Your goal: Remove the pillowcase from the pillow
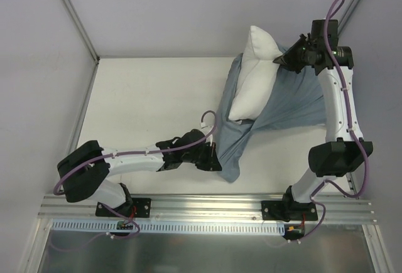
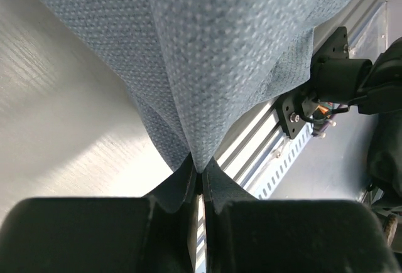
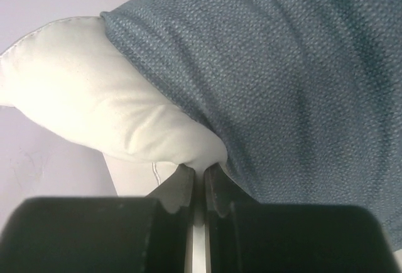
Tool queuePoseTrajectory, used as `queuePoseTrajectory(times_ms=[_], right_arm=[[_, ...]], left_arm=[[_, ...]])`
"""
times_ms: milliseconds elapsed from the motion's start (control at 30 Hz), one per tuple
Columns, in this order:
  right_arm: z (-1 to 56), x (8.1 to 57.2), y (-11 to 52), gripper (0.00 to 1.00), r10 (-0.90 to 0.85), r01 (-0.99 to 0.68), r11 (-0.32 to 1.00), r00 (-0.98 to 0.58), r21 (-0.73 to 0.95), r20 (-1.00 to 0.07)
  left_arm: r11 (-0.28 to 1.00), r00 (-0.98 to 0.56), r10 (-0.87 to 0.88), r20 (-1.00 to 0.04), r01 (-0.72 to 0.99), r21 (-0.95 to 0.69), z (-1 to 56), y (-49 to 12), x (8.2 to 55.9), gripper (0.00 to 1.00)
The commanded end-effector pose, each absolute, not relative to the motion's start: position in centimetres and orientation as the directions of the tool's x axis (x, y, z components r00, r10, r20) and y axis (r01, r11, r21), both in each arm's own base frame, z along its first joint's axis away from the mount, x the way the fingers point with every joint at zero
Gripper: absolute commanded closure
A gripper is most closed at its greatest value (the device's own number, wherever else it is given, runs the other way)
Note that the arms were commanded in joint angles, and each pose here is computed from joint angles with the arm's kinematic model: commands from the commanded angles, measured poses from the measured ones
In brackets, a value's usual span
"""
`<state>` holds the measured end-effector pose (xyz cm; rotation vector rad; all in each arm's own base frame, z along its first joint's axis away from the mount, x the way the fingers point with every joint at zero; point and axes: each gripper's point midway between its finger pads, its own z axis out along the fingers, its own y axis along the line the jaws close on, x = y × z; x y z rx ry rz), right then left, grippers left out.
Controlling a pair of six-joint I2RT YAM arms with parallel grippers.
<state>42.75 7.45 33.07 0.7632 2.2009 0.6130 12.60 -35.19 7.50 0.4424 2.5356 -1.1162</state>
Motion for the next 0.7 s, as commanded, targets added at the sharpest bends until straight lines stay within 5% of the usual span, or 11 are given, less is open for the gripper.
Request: queuePoseTrajectory(times_ms=[0,100,200,233,267,333,467,600,667], right_arm=[[39.2,46.0,3.1,0.99,0.683,0.235,0.724,-0.371,0.649,-0.629],[38.3,44.8,4.7,0.99,0.649,0.18,0.744,-0.421,0.643,-0.634],[37.0,42.8,5.8,0.99,0.621,0.147,0.761,-0.447,0.632,-0.644],[36.7,42.3,6.0,0.99,0.604,0.13,0.772,-0.455,0.623,-0.654],[36.6,41.7,6.8,0.99,0.582,0.1,0.781,-0.474,0.616,-0.661],[36.0,40.2,7.8,0.99,0.525,0.056,0.807,-0.522,0.588,-0.672],[34.4,37.4,11.1,0.99,0.422,-0.037,0.832,-0.605,0.553,-0.675],[33.1,34.5,15.7,0.99,0.365,-0.117,0.825,-0.637,0.553,-0.679],[33.5,34.0,16.8,0.99,0.378,-0.131,0.809,-0.63,0.573,-0.678]], left_arm=[[0.763,-0.942,0.298,-0.152,0.331,-0.556,2.8,-29.6,6.6,1.0],[0.768,-0.955,0.243,-0.168,0.296,-0.568,4.3,-29.8,8.1,0.88],[0.689,-0.949,0.179,-0.261,0.31,-0.655,9.1,-30.6,10.2,0.49],[0.661,-0.94,0.159,-0.302,0.329,-0.675,10.8,-30.5,10.7,0.26],[0.625,-0.929,0.153,-0.338,0.356,-0.695,12.3,-30.3,11.0,0.19],[0.564,-0.905,0.047,-0.422,0.373,-0.737,16.4,-28.7,13.1,0.14],[0.559,-0.813,-0.123,-0.569,0.417,-0.717,22.7,-25.9,17.8,0.2],[0.586,-0.813,-0.116,-0.57,0.408,-0.7,24.8,-28.2,21.4,0.17],[0.585,-0.817,-0.11,-0.567,0.407,-0.701,25.8,-30.1,23.3,0.05]])
